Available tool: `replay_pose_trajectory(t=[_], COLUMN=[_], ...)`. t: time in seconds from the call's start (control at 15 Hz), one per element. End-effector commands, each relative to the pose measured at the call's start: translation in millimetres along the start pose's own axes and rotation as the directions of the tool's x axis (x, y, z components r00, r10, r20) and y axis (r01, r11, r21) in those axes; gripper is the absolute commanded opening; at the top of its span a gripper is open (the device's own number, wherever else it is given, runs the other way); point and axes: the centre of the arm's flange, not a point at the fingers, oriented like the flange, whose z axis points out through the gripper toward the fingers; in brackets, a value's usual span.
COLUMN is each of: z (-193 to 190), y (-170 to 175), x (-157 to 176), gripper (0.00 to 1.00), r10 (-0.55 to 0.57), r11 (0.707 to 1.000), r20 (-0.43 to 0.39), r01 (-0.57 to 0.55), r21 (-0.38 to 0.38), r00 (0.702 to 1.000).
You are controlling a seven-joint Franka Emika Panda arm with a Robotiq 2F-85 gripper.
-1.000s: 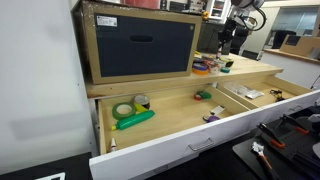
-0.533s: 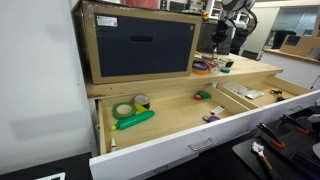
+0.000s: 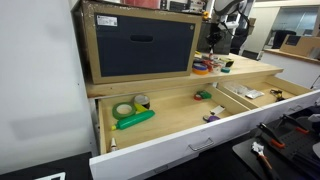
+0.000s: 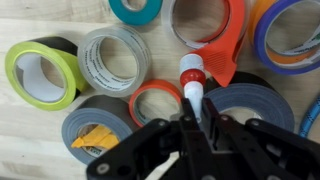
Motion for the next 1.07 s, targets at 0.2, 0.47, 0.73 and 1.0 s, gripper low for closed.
replay_pose_trajectory(t=[0.2, 0.47, 0.73, 1.0], z=[-2.6, 11.3, 28.8, 37.6], y=[31.6, 31.7, 20.1, 3.9], x=[-3.3, 0.1, 4.9, 7.5], gripper=[0.04, 0.04, 0.04, 0.04], r10=[0.037, 0.050, 0.064, 0.065], r11=[0.996, 0.994, 0.989, 0.989], r20=[-0.013, -0.022, -0.044, -0.072], r01=[-0.038, -0.052, -0.069, -0.074], r21=[-0.076, -0.095, -0.127, -0.128], r00=[0.999, 0.998, 0.997, 0.995])
